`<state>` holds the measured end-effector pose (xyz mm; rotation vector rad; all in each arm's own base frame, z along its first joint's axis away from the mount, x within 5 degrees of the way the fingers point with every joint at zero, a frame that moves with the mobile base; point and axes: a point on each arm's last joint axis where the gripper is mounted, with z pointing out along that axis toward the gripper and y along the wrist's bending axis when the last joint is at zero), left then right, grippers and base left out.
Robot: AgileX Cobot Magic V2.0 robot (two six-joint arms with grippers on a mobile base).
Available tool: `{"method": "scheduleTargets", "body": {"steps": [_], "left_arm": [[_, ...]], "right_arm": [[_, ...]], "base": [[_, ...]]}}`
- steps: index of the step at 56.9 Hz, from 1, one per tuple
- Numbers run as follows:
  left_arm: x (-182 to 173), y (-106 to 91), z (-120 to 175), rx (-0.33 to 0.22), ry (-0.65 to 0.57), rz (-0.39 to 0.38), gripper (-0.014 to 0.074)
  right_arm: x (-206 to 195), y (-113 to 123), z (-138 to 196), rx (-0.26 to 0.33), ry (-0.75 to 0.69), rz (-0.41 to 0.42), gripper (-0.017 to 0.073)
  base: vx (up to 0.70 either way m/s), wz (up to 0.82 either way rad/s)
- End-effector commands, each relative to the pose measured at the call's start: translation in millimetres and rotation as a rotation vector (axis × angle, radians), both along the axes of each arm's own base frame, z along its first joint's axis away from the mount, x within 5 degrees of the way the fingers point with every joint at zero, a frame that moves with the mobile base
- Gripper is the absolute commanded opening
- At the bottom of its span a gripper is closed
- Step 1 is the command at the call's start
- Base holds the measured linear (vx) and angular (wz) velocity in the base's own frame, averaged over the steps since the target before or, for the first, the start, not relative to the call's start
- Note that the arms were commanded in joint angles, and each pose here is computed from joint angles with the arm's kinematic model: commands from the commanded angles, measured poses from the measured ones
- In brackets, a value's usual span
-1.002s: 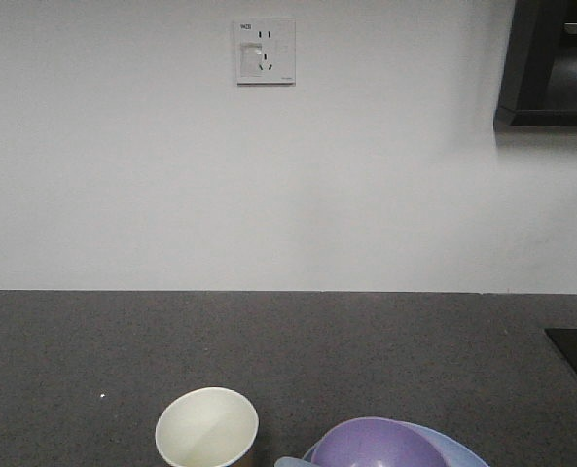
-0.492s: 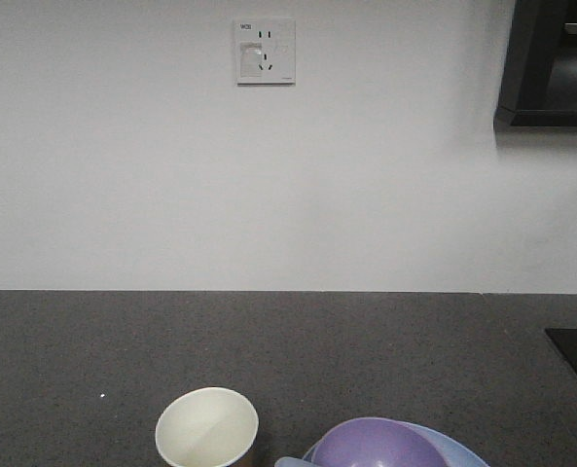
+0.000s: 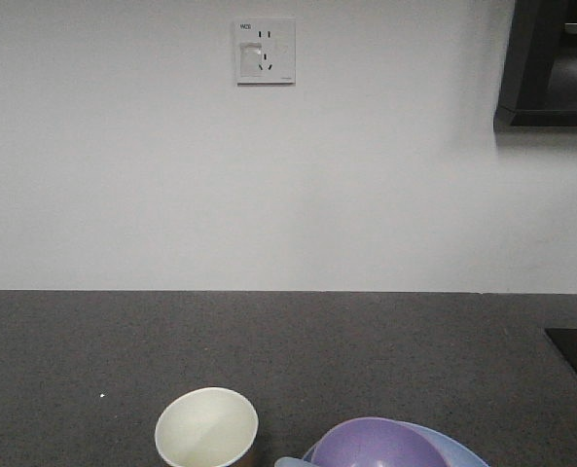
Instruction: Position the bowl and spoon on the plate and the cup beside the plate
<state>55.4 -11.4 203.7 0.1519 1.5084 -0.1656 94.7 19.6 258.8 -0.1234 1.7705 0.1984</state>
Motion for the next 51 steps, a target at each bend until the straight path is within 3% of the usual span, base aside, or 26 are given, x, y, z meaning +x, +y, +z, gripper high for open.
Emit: {"method": "scheduleTargets", "body": {"steps": [1, 14, 25, 51], "left_arm": [[-4, 0.2, 16, -0.033, -0.113, -0.007, 0.0], [-4, 0.2, 16, -0.033, -0.113, -0.007, 0.0], [-4, 0.1, 16, -0.033, -0.112, -0.007, 0.0], [-4, 0.2, 16, -0.033, -0.113, -0.007, 0.0]], "right_arm": [[-7, -5, -6, 0.048, -0.171, -0.039, -0.0006], [-26, -15, -58, 0.105, -0.191, -0.145, -0.0006], [-38, -18, -57, 0.065, -0.257, -0.184, -0.0006], [-39, -18, -49, 0.072, -0.339, -0.181, -0.0006]], "base": [[0.0, 0.0], [0.0, 0.0], [0.0, 0.0], [0.0, 0.0]]}}
